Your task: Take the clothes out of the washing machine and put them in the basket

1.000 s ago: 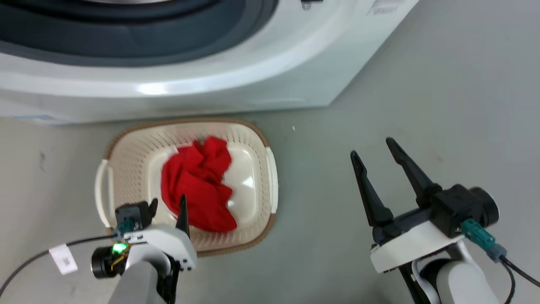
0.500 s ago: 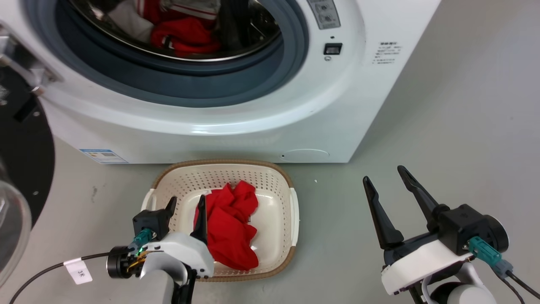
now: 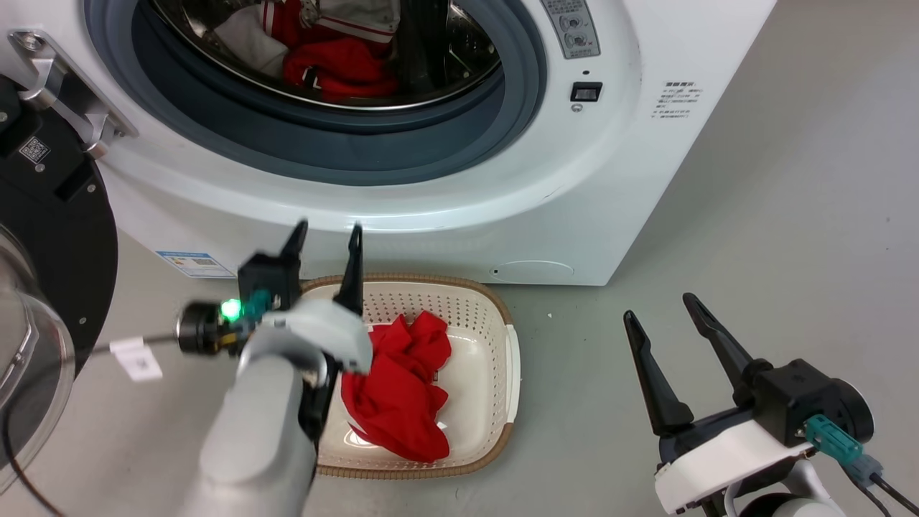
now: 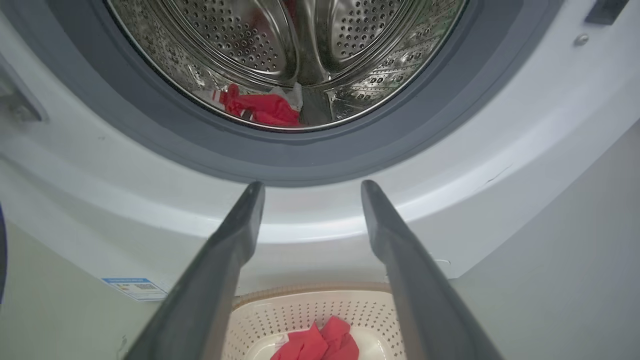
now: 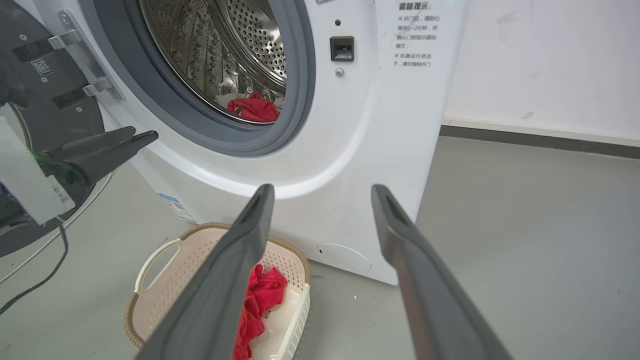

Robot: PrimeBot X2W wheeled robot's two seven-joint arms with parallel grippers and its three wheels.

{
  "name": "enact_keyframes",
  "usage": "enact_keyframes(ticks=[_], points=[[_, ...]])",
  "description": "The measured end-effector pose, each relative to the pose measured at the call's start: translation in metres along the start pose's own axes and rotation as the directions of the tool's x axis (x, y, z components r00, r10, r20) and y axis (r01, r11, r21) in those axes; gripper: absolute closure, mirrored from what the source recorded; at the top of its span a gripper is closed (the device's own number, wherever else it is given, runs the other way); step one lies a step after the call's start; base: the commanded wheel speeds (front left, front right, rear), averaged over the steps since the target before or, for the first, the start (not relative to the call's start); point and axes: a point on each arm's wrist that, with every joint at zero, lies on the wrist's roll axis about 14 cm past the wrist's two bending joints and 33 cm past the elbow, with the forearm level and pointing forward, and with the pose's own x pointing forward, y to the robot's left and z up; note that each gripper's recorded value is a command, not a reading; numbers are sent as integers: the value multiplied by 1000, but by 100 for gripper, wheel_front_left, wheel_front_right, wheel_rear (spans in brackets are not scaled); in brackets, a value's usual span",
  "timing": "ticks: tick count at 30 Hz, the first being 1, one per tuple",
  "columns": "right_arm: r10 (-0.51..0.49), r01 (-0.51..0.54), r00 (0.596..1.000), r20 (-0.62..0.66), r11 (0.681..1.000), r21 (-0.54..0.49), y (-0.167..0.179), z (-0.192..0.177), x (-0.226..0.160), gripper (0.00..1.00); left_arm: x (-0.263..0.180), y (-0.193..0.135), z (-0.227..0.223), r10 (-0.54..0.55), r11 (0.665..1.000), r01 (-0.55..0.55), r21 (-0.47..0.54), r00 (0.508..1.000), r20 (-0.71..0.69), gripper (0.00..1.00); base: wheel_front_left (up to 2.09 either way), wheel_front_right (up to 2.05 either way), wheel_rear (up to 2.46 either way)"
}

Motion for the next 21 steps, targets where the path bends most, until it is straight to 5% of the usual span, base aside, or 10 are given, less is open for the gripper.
enact_keyframes(ticks=[21], points=[[2, 5, 994, -107, 998, 65, -5, -48, 15, 0, 139, 25, 42, -42, 987, 51, 152, 997, -67, 0, 0, 0, 0]])
